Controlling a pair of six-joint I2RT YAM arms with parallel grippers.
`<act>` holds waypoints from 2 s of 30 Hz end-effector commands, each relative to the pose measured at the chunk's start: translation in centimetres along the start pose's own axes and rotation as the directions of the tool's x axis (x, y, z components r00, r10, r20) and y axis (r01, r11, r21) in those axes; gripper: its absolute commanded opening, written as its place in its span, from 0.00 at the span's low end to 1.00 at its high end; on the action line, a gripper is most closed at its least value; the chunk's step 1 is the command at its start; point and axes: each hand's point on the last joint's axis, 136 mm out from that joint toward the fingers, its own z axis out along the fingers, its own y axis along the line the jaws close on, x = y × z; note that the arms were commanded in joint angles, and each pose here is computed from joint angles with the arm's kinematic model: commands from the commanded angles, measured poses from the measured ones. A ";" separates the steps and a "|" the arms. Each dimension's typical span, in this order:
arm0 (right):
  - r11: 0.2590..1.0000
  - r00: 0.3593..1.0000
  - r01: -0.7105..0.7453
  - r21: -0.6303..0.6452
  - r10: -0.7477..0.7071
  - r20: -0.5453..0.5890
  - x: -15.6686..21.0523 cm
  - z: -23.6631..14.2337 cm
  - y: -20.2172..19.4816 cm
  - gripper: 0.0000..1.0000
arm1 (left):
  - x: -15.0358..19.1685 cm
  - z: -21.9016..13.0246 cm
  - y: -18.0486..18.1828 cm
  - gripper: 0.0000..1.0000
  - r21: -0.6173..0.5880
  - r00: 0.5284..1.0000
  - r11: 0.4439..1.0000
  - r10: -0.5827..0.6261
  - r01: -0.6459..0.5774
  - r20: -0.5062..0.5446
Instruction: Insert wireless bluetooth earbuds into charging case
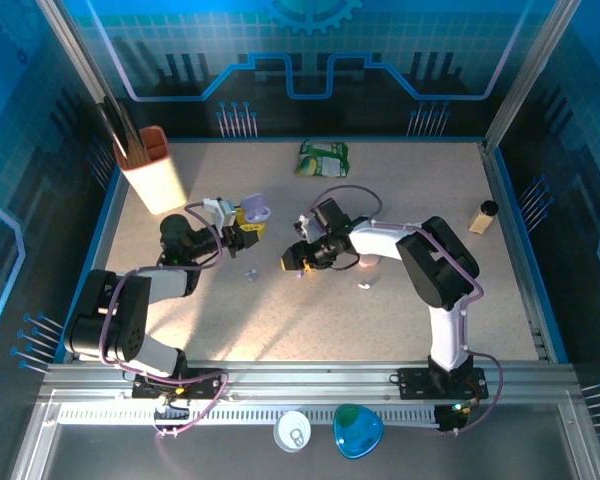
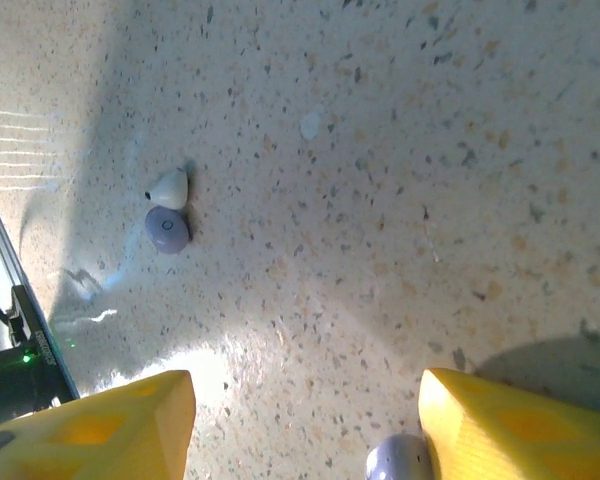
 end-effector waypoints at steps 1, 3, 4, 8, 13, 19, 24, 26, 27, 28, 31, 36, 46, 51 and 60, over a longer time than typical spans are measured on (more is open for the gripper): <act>1.000 0.998 -0.022 -0.014 0.022 -0.062 2.8 -0.4 0.2 0.62 | -0.6 -0.3 -0.1 0.32 0.005 1.000 1.000 0.018 -0.019 0.024; 1.000 0.998 -0.023 -0.014 0.022 -0.061 3.4 -0.7 0.4 0.62 | -0.6 -0.3 -0.1 0.32 0.007 1.000 1.000 0.018 -0.019 0.024; 1.000 0.998 -0.026 -0.012 0.026 -0.062 3.6 -0.9 0.3 0.62 | -0.6 -0.3 -0.1 0.32 0.009 1.000 1.000 0.018 -0.018 0.023; 0.999 0.999 -0.017 0.027 0.018 -0.039 3.9 -1.5 -0.3 0.62 | -0.8 -0.3 -0.4 0.32 0.027 0.999 1.000 0.016 -0.017 0.035; 1.000 0.999 -0.008 0.026 0.009 -0.044 3.0 -1.0 -0.7 0.62 | -1.0 -0.2 -0.5 0.32 0.044 0.998 0.999 0.003 -0.006 0.058; 0.998 0.998 0.003 0.064 0.001 -0.071 2.5 -0.4 -1.8 0.62 | -1.0 -0.3 -0.4 0.32 0.045 0.998 0.999 -0.003 0.000 0.063; 0.998 0.998 0.017 0.058 -0.013 -0.054 1.2 -0.3 -1.7 0.62 | -0.9 -0.2 -0.3 0.31 0.050 0.998 0.999 -0.009 0.005 0.063; 0.998 0.999 0.028 0.053 -0.026 -0.046 0.5 -0.4 -1.3 0.63 | -0.8 -0.2 -0.2 0.31 0.050 0.998 0.999 -0.016 0.013 0.063; 0.998 0.999 0.034 0.051 -0.032 -0.040 0.2 -0.5 -1.1 0.63 | -0.9 -0.2 -0.1 0.31 0.052 0.998 0.999 -0.018 0.015 0.064; 0.998 0.999 0.039 0.051 -0.037 -0.033 -0.1 -0.6 -0.9 0.63 | -0.8 -0.2 -0.1 0.31 0.054 0.998 0.998 -0.021 0.018 0.064; 0.996 0.998 0.063 0.060 -0.062 -0.012 -1.0 -1.1 -0.5 0.63 | -0.7 -0.2 -0.1 0.31 0.053 0.998 0.998 -0.028 0.025 0.061; 0.990 0.994 0.101 0.095 -0.105 0.035 -2.1 -2.4 0.2 0.64 | -0.8 -0.4 0.0 0.31 0.045 0.998 0.999 -0.027 0.024 0.063; 0.965 0.990 0.135 0.225 -0.142 0.016 -1.1 -3.9 -0.6 0.62 | -0.9 -0.7 0.5 0.30 0.026 0.997 0.999 -0.036 0.035 0.066; 0.982 0.992 0.125 0.144 -0.124 -0.020 -1.1 -3.1 -0.7 0.62 | -1.0 -0.7 0.4 0.30 0.032 0.997 0.999 -0.040 0.037 0.066; 0.990 0.991 0.116 0.078 -0.110 -0.075 -1.2 -1.2 -1.3 0.60 | -0.9 -0.7 0.3 0.30 0.039 0.997 0.998 -0.048 0.046 0.063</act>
